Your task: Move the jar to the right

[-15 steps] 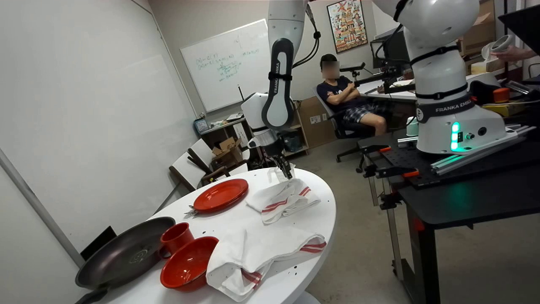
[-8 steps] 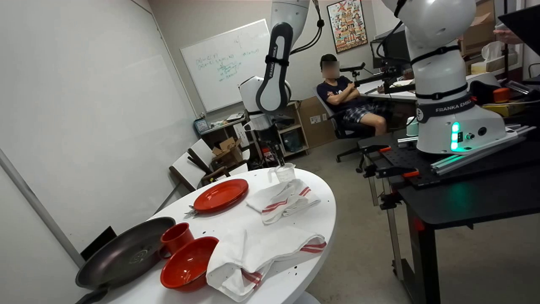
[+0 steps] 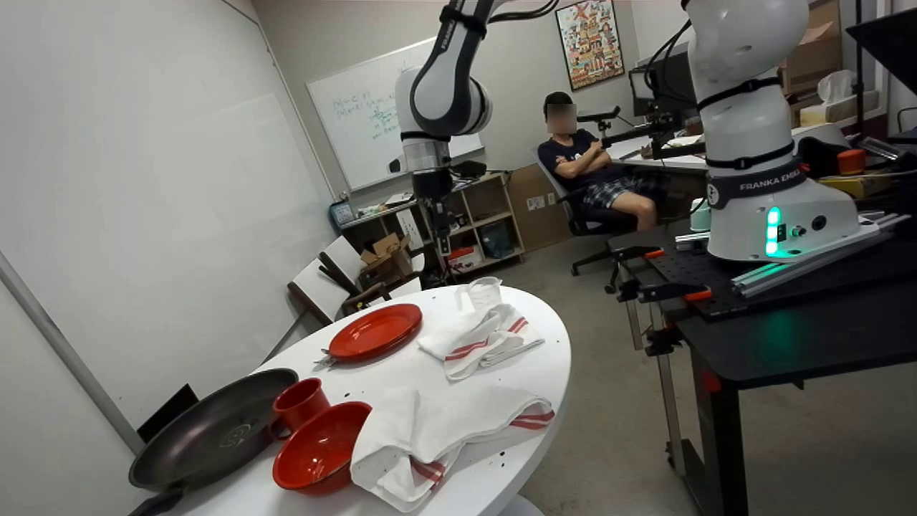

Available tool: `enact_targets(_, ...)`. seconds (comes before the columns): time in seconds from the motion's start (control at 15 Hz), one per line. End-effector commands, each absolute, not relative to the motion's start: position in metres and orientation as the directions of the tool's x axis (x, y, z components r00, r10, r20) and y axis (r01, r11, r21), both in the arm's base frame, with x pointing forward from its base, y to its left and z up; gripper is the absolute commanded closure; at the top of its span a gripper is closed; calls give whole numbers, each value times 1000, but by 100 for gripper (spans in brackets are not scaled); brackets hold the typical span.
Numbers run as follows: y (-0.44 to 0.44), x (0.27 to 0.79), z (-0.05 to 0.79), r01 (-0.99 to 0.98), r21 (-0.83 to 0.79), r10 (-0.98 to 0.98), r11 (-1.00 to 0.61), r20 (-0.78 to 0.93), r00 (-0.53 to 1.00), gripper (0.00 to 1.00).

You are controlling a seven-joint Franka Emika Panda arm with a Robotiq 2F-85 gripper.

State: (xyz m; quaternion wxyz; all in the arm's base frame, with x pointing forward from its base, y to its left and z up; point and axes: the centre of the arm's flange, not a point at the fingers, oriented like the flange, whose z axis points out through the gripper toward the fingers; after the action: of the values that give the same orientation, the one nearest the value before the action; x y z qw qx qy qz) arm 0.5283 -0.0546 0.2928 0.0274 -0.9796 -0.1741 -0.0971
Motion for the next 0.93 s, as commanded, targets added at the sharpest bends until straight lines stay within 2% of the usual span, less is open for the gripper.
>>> enact_targets(0.0, 16, 481, 342, 460, -57, 431, -886, 263, 863, 0)
enact_targets(0.33, 70, 443, 390, 557, -20, 531, -830, 278, 800, 0)
enact_targets(0.87, 98, 412, 428, 619, -6, 585, -785, 320, 745, 0)
